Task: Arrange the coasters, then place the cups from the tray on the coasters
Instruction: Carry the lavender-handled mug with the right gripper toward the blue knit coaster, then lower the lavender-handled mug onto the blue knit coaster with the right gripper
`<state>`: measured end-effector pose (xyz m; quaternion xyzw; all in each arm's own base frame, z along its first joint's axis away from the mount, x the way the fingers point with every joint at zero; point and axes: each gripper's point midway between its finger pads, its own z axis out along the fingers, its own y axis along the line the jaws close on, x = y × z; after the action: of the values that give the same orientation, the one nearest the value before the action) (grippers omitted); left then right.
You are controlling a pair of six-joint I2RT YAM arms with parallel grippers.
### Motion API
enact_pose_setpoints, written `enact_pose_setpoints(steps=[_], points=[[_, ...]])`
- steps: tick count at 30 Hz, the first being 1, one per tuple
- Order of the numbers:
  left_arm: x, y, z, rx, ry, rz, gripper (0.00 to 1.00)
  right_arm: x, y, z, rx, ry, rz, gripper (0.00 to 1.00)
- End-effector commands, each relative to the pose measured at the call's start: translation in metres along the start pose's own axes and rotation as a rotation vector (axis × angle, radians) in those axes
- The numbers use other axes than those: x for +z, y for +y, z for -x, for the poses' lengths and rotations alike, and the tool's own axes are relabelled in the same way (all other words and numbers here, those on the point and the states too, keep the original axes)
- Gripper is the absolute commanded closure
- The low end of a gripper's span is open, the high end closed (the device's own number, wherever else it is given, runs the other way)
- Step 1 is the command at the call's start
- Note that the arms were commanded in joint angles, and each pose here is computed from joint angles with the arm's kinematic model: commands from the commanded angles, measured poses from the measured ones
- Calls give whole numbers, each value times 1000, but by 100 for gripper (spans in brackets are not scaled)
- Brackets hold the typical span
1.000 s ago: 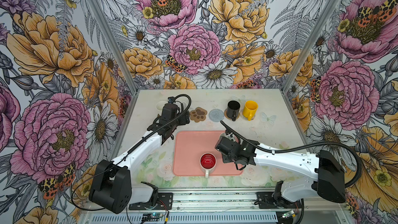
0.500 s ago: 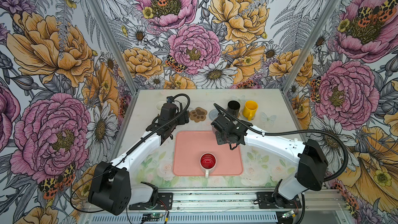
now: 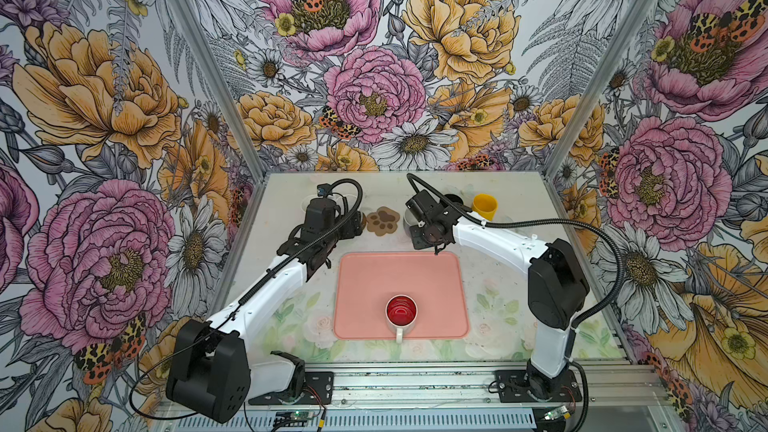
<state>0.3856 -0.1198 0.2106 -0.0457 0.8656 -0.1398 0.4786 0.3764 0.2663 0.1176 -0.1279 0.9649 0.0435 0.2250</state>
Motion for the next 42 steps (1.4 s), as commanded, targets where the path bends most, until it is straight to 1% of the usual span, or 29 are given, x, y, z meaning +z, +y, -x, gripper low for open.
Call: enact_pose_setpoints(steps=[1,8,21,35,42], points=[[-8,1,8,2,-21,-10,14,-17,7,45,-10,-127,46,100],[-10,1,8,1,-25,-10,14,-6,1,67,14,-139,51,100],[-12,4,10,-1,-31,5,14,19,-5,91,44,-143,49,100],[-11,6,9,-1,-30,11,14,44,-21,87,61,-110,-15,100],[-10,6,10,-1,-31,13,14,47,-24,83,61,-99,-29,100]])
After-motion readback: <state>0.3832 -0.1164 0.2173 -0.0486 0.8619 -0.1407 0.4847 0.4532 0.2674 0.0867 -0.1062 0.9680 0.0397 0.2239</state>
